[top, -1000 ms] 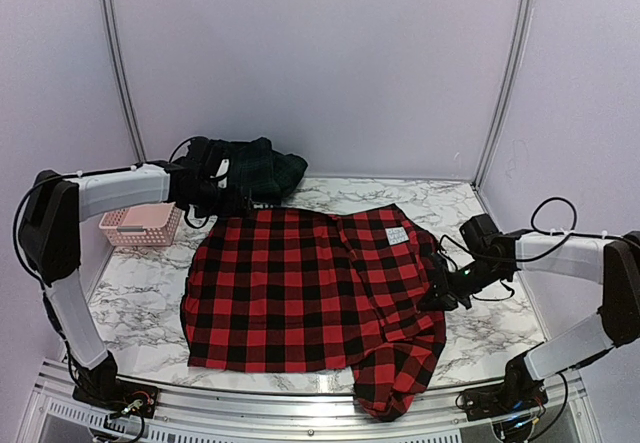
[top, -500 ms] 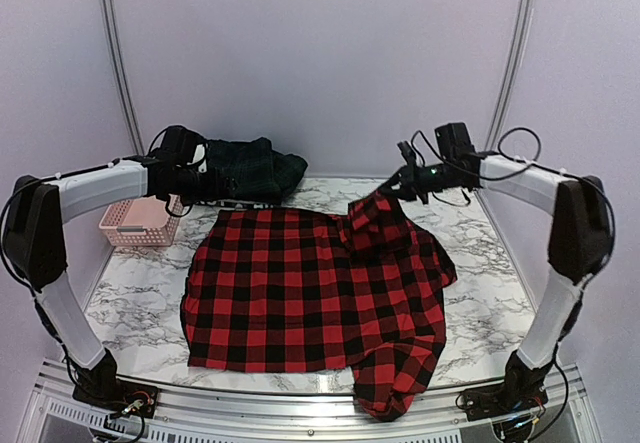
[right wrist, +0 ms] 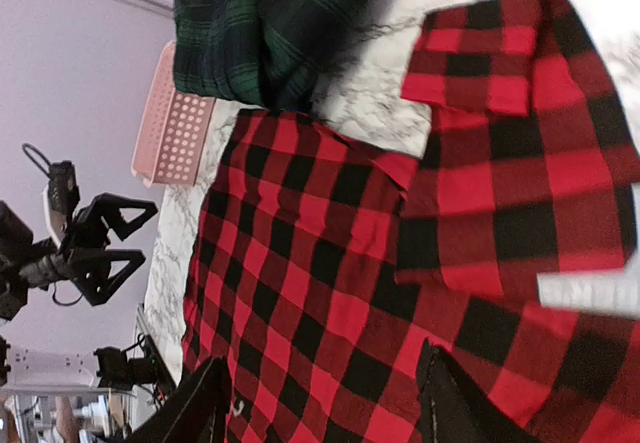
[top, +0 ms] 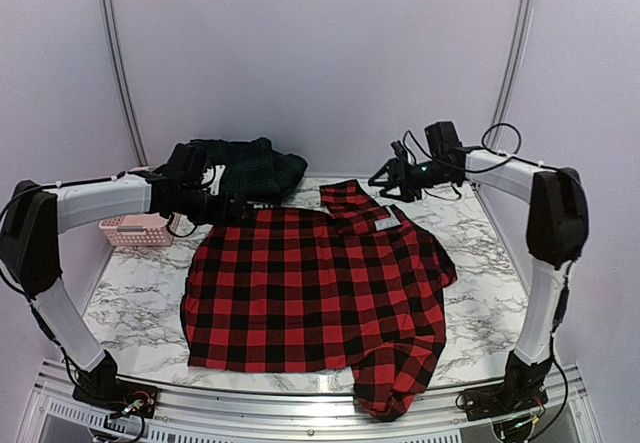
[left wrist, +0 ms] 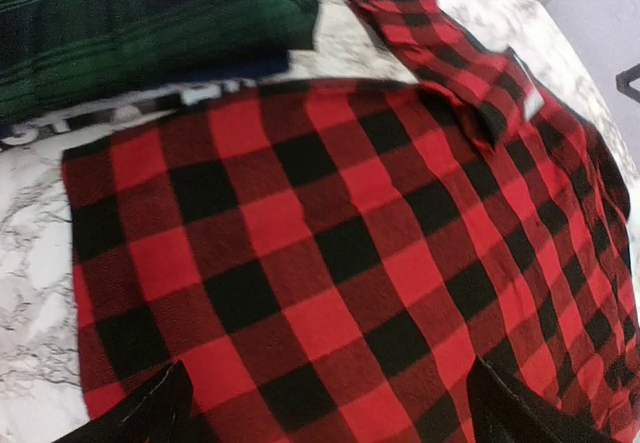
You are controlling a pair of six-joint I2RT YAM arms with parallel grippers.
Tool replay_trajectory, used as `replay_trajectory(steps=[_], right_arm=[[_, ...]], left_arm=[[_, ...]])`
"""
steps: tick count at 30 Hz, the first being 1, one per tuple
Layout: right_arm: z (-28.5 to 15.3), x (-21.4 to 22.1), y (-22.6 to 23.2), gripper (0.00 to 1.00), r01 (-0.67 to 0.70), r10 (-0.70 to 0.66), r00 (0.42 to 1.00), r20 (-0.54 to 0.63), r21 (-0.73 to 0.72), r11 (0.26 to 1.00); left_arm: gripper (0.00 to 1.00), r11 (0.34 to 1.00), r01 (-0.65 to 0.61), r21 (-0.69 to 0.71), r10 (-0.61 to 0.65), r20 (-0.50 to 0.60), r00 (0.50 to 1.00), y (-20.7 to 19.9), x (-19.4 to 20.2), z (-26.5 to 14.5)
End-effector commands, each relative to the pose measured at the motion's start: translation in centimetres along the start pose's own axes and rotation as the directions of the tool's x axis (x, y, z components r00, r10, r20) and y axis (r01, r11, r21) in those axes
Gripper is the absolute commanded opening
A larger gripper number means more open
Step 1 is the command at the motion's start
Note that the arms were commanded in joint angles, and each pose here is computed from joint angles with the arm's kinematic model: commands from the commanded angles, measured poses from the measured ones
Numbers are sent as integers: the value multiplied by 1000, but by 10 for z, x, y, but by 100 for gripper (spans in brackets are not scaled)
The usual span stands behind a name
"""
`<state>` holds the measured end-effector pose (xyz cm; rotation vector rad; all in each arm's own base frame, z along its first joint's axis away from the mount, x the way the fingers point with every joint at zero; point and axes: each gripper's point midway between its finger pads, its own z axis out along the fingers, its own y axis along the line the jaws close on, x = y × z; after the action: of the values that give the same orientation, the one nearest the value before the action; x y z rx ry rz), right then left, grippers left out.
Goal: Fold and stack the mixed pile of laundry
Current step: Adjust the flattened T-shirt at the center of the board.
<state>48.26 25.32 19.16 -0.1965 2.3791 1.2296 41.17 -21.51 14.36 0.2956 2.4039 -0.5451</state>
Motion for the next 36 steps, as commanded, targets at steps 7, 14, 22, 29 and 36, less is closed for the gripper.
replay_trajectory(steps=[7,14,22,29,36], right_arm=[[-47,150,-47,56,-113,125,984,-123,107,988],[-22,171,-96,55,-141,171,973,-158,187,972],[13,114,-122,54,-108,137,981,-136,197,974],[-43,65,-43,54,18,-12,999,-39,158,987],[-101,190,-31,54,-202,226,970,-88,224,953]], left_arm=[[84,998,-63,12,63,-336,940,-25,115,35],[77,984,-31,-177,-42,-396,917,27,129,69],[75,952,6,-307,-115,-336,935,92,69,91],[85,980,-52,-193,14,-195,981,50,14,40],[86,968,232,-100,-244,-131,961,12,67,-31]])
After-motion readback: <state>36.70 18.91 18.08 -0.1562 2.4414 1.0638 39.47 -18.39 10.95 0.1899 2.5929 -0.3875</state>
